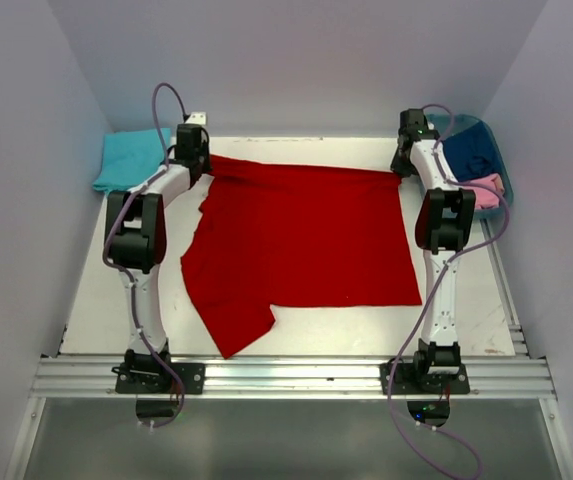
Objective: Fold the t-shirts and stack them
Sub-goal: Flatten out the tshirt
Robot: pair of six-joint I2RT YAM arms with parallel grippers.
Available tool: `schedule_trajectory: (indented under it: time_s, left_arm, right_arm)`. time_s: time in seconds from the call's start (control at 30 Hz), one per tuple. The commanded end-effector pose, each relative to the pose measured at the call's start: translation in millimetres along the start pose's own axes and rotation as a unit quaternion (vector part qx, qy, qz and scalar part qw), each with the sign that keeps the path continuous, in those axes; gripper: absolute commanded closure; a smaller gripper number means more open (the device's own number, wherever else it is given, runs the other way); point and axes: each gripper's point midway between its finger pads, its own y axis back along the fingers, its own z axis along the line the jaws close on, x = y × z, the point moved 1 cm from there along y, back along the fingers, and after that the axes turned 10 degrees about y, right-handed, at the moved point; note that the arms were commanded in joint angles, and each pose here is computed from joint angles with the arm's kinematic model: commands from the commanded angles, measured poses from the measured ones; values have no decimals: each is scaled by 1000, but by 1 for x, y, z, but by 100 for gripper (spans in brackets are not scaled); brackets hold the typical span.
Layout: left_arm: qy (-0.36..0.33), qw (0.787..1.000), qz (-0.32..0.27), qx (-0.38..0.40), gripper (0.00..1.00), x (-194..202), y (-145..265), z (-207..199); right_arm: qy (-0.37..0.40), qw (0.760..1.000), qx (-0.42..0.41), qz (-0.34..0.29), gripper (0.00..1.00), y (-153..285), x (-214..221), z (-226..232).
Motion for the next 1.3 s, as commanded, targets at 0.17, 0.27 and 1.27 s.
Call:
schedule_trajectory:
  time_s: [0.17,0.27,1.27]
  left_arm:
    - [29,996,-74,28,100,-52,-10,-8]
    - [29,995,-85,36,100,-62,-16,-13]
    - [72,992,-69,78,60,-63,67,-19]
  right_arm:
    - [-9,996,-68,-58,100,7,-26,18]
    - [-16,994,-80,-75,100,11,-37,26]
    - [-6,953,-212,-217,48,177,-16,97]
